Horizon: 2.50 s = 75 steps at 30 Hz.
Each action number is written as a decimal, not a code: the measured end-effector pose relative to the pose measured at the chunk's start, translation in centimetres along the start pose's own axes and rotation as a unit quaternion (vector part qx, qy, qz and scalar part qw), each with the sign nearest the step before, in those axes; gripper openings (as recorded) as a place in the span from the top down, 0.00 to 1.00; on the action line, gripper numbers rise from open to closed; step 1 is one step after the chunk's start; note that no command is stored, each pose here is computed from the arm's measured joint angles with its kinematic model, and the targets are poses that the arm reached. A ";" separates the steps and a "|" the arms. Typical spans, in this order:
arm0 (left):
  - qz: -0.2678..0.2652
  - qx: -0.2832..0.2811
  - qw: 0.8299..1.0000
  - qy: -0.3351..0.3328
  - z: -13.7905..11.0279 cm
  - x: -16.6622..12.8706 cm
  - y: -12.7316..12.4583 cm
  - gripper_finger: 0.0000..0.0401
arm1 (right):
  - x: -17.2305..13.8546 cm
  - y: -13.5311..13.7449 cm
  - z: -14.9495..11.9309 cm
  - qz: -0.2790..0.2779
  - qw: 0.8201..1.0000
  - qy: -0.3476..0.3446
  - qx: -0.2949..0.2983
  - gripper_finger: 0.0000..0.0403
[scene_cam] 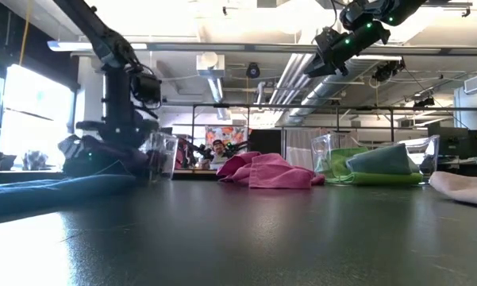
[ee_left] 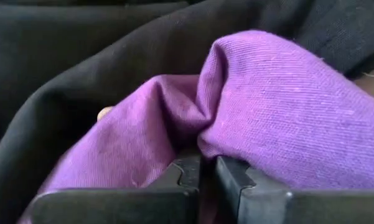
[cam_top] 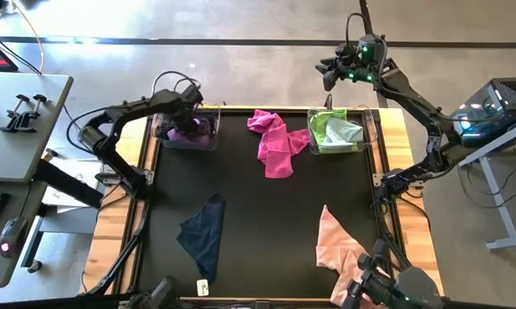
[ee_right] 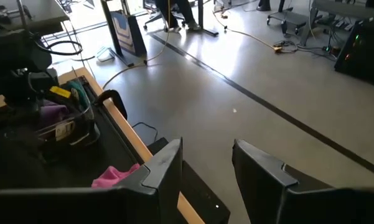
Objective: Sort towels by color in basket
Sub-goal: Put the violet kitchen towel into the left transparent bin
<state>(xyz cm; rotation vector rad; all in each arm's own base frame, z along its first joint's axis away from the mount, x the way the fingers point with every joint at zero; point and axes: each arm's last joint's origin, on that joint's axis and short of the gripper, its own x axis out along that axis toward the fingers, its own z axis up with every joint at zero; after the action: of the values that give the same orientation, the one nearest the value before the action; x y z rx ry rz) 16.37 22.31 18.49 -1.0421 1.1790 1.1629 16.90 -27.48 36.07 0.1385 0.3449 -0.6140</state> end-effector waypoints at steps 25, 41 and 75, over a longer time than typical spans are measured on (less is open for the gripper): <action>-0.076 -0.001 0.997 -0.013 0.7 -0.5 -0.1 1.00 | 0.0 0.0 -0.2 0.000 1.000 0.009 0.004 0.65; -0.092 0.042 0.991 -0.086 1.9 -8.0 -0.1 1.00 | 0.1 0.0 -0.2 0.002 1.000 0.008 0.003 0.65; -0.077 0.090 0.992 -0.046 2.9 -10.2 -2.8 1.00 | 0.1 0.0 -0.1 -0.001 1.000 0.005 -0.012 0.65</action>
<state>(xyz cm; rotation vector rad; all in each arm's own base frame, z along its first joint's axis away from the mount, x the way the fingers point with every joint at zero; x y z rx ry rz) 19.31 23.72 28.91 -0.9153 1.0901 0.9560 16.91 -27.51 35.94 0.1185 0.3610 -0.6117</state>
